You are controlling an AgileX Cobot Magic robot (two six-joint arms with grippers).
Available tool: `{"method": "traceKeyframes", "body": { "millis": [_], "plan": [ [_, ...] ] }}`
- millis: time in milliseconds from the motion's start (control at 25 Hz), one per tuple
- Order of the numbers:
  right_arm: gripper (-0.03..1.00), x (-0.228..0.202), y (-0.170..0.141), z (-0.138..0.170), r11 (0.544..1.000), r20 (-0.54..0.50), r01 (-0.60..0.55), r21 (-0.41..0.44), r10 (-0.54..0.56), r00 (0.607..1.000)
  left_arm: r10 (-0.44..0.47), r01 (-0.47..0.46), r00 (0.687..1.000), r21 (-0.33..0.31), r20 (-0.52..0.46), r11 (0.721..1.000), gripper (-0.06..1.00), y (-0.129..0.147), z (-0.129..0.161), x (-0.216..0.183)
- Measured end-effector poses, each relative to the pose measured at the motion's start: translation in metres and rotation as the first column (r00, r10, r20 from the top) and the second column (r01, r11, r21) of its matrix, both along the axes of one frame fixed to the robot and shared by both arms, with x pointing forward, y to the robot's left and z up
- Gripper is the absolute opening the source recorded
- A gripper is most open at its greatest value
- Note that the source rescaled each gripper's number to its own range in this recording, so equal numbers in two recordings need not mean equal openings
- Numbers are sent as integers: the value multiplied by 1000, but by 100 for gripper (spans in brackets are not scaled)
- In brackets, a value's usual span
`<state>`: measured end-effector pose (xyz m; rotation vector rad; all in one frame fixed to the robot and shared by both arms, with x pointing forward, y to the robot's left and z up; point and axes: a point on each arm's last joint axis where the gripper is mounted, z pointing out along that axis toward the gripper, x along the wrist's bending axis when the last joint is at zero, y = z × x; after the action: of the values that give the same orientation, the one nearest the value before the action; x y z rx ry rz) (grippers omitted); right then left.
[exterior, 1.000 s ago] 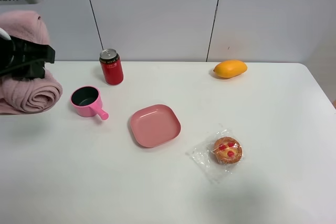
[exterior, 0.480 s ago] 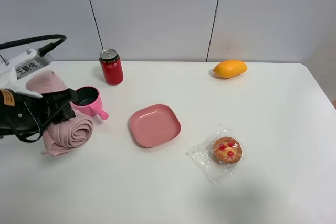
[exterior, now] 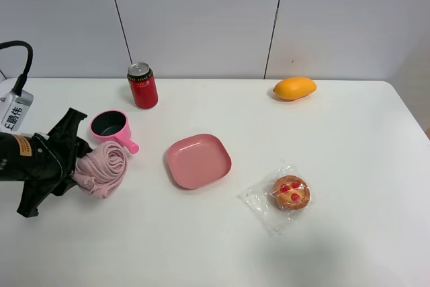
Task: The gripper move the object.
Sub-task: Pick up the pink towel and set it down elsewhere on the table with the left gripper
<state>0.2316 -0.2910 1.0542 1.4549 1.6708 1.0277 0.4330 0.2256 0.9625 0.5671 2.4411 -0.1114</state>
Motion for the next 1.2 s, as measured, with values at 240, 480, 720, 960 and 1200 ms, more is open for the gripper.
{"method": "traceKeyframes", "body": {
  "millis": [240,480,720,960,1200],
  "plan": [
    [100,0,0,0,1000,0,0,0,0,1000,120,-125,990,-70,-68,990,1,-6,-26,15],
    [100,0,0,0,1000,0,0,0,0,1000,126,-127,971,10,-201,992,1,-6,-55,16],
    [100,0,0,0,1000,0,0,0,0,1000,92,-76,963,73,-252,994,1,-5,-71,16],
    [100,0,0,0,1000,0,0,0,0,1000,92,-74,961,77,-262,994,1,-6,-76,18],
    [100,0,0,0,1000,0,0,0,0,1000,92,-74,961,77,-262,994,1,-6,-76,18]
  ]
}}
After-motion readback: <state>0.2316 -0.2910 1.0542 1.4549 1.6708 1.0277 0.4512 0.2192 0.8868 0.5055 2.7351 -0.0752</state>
